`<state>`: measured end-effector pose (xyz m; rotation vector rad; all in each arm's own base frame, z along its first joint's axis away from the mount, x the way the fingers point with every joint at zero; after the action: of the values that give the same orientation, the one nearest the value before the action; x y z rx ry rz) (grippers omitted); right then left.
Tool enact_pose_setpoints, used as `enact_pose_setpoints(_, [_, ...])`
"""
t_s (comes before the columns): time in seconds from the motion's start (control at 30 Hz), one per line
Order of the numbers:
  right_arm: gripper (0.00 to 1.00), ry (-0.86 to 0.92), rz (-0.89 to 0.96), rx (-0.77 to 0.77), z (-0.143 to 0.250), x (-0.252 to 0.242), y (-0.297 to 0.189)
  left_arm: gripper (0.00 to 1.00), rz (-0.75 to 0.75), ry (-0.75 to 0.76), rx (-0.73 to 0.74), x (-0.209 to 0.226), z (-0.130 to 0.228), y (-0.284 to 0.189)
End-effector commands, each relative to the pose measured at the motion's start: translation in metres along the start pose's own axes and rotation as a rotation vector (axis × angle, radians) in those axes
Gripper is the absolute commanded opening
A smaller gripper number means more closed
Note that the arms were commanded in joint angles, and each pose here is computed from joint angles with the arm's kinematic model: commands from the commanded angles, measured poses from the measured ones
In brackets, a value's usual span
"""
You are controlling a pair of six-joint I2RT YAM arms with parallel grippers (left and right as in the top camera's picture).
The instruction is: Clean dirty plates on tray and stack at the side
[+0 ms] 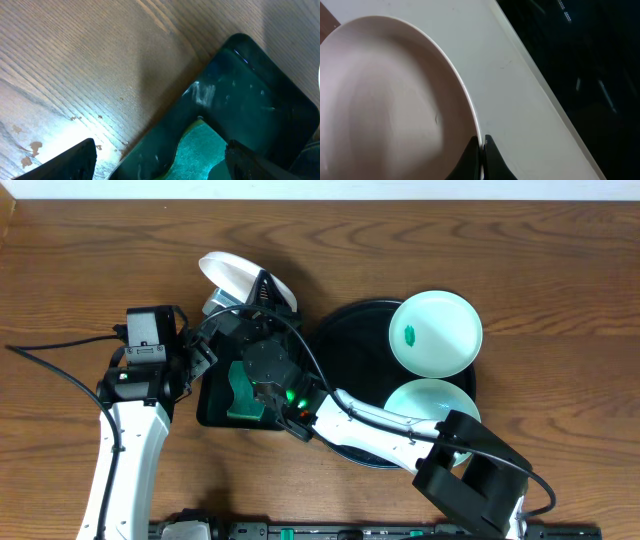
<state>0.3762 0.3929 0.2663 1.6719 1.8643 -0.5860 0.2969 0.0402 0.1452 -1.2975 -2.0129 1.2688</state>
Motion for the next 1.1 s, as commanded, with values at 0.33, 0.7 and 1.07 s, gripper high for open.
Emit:
enact_pose_setpoints(0.33, [0.01,-0.116,-0.004,0.136,0.026,0.006,-0.002,0.83,0.002,-0.014,-0.021,-0.001,-0.008,-0.005])
enact_pose_setpoints(0.7, [0.01,-0.127,-0.039,0.204,0.046,0.016,-0.005,0.83,0.003,-0.014,-0.021,-0.001,-0.008,-0.005])
enact_pose_setpoints(1.07, [0.01,-0.162,-0.036,0.249,0.058,0.016,-0.006,0.83,0.002,-0.014,-0.021,-0.001,-0.008,-0.005])
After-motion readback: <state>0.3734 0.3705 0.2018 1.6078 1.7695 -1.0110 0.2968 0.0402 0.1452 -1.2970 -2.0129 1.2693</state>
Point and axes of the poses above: each gripper's point midway between its finger pads, its own y axis out along the fingers, its own x axis along the line the jaws close on, z = x × y, the point moved 1 cm from there along -y, back along the fingers, and after that the axes turned 10 degrees about y, right-handed, at the moved point
